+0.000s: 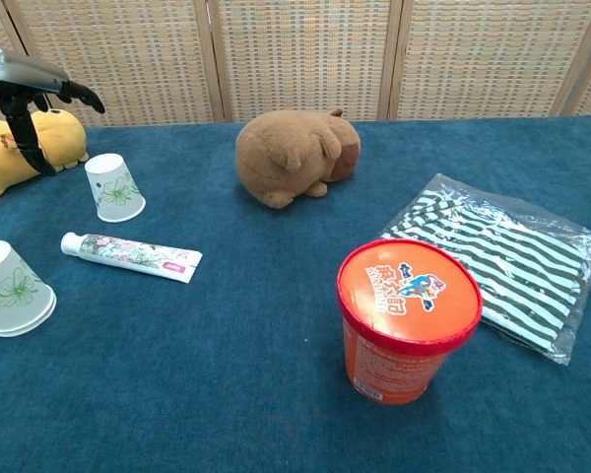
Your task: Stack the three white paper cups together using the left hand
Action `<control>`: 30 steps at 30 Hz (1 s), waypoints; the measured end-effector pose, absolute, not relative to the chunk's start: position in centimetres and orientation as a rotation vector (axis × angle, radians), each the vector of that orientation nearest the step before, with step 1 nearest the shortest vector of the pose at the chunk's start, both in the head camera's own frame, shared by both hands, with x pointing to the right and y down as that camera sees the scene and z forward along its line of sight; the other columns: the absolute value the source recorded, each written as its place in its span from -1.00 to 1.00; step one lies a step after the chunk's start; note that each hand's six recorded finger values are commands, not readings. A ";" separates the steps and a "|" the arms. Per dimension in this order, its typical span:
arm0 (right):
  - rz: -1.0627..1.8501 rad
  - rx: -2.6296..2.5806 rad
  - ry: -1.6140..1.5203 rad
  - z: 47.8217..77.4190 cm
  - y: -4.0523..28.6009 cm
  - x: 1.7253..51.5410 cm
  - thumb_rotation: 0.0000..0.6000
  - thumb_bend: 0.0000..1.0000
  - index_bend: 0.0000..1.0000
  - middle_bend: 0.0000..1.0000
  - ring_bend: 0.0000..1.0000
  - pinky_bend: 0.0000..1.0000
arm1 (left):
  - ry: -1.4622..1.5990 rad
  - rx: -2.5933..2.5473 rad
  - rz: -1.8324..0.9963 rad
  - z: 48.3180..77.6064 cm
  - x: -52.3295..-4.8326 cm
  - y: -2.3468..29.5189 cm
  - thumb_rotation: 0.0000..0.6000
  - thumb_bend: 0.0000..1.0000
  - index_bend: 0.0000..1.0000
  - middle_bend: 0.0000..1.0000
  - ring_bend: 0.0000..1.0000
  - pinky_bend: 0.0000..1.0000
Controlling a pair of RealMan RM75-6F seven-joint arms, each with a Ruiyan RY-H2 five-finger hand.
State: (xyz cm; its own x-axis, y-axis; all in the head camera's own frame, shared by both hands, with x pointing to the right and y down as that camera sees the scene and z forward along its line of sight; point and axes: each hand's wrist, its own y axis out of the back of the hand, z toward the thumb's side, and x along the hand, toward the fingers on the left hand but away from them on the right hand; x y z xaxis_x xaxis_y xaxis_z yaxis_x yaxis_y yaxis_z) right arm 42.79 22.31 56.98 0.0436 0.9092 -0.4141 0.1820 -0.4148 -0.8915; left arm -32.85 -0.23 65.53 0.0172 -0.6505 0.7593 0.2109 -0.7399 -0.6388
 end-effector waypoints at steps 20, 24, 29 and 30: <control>1.456 -1.678 -1.099 58.0 22.2 43.1 1.00 -0.90 -1.00 -1.00 -1.00 -1.00 | 0.428 -1.657 -1.844 70.0 -32.2 -1.3 1.00 -0.63 -0.72 -0.92 -0.95 -0.75; 1.457 -1.675 -1.102 58.0 22.2 43.2 1.00 -0.90 -1.00 -1.00 -1.00 -1.00 | 0.423 -1.665 -1.846 70.8 -31.9 -1.3 1.00 -0.62 -0.63 -0.88 -0.92 -0.72; 1.456 -1.666 -1.113 57.9 22.2 43.4 1.00 -0.90 -1.00 -1.00 -1.00 -1.00 | 0.425 -1.675 -1.843 71.9 -31.3 -1.3 1.00 -0.62 -0.49 -0.82 -0.86 -0.67; 1.456 -1.663 -1.114 57.9 22.1 43.5 1.00 -0.90 -1.00 -1.00 -1.00 -1.00 | 0.427 -1.677 -1.840 72.1 -31.1 -1.4 1.00 -0.63 -0.49 -0.81 -0.86 -0.66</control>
State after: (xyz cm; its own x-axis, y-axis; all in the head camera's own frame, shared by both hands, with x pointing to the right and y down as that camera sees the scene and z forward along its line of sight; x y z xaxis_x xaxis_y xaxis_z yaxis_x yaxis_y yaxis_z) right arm 43.46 22.15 57.91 0.0200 0.9036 -0.4279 0.1770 -0.4244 -0.8880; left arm -31.12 -1.35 72.06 -0.0158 -0.6246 0.7808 0.2171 -0.7644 -0.6071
